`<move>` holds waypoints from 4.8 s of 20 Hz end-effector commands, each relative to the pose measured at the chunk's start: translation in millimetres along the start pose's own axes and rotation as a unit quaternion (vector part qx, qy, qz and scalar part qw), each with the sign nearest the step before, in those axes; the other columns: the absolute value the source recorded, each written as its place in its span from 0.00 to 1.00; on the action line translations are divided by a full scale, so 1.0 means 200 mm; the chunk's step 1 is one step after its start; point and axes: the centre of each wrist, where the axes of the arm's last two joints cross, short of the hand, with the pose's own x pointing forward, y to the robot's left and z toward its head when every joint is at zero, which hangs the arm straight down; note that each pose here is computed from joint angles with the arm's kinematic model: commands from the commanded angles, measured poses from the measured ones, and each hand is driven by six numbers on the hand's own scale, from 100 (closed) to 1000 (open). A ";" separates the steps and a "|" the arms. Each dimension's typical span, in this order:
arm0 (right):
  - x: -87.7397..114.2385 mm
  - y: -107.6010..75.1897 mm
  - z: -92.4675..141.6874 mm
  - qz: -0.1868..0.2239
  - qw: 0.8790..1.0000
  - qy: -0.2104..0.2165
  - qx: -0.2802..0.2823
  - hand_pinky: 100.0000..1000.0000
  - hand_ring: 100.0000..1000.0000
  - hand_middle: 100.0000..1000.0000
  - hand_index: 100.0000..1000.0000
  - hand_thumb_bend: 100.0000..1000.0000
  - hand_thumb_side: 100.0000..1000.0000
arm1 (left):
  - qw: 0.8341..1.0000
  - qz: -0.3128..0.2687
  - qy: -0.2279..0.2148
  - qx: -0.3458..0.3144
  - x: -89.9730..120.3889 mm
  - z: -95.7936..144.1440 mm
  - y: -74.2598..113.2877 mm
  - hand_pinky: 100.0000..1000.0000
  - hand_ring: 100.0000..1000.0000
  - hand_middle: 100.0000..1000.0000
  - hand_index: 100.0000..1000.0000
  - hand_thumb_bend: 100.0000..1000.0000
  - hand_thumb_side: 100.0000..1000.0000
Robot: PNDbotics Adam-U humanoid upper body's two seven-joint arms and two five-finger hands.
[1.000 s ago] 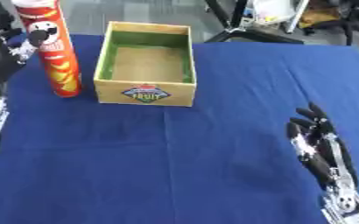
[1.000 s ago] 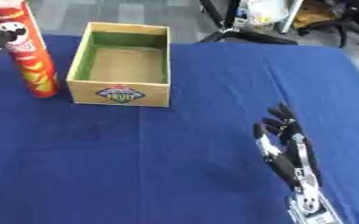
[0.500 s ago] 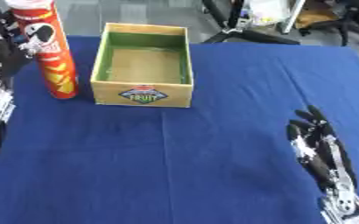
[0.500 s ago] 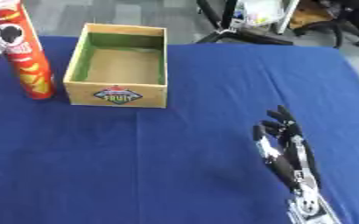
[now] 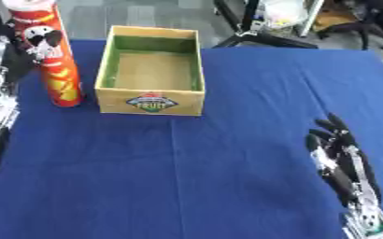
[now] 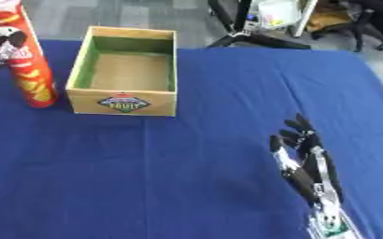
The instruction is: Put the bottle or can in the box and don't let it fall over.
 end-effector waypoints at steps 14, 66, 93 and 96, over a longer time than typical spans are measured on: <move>0.03 -0.01 -0.03 -0.002 1.000 -0.011 0.004 0.83 0.80 0.84 1.00 0.28 0.48 | 0.997 -0.054 -0.017 -0.050 0.07 -0.05 0.07 0.69 0.72 0.73 0.93 0.63 0.47; 0.02 0.04 -0.04 -0.017 0.999 -0.010 0.028 0.83 0.80 0.84 1.00 0.26 0.49 | 0.993 -0.025 -0.112 -0.010 0.40 -0.24 -0.39 0.26 0.26 0.21 0.65 0.00 0.00; 0.01 0.02 -0.03 -0.012 1.000 -0.011 0.019 0.83 0.80 0.84 1.00 0.25 0.49 | 0.984 -0.146 -0.086 -0.062 0.34 -0.13 -0.27 0.87 0.92 0.92 0.97 0.78 0.55; 0.01 0.01 -0.03 -0.009 1.000 -0.010 0.015 0.83 0.80 0.84 1.00 0.25 0.49 | 0.983 -0.138 -0.103 -0.055 0.42 -0.10 -0.21 0.87 0.92 0.92 0.97 0.76 0.55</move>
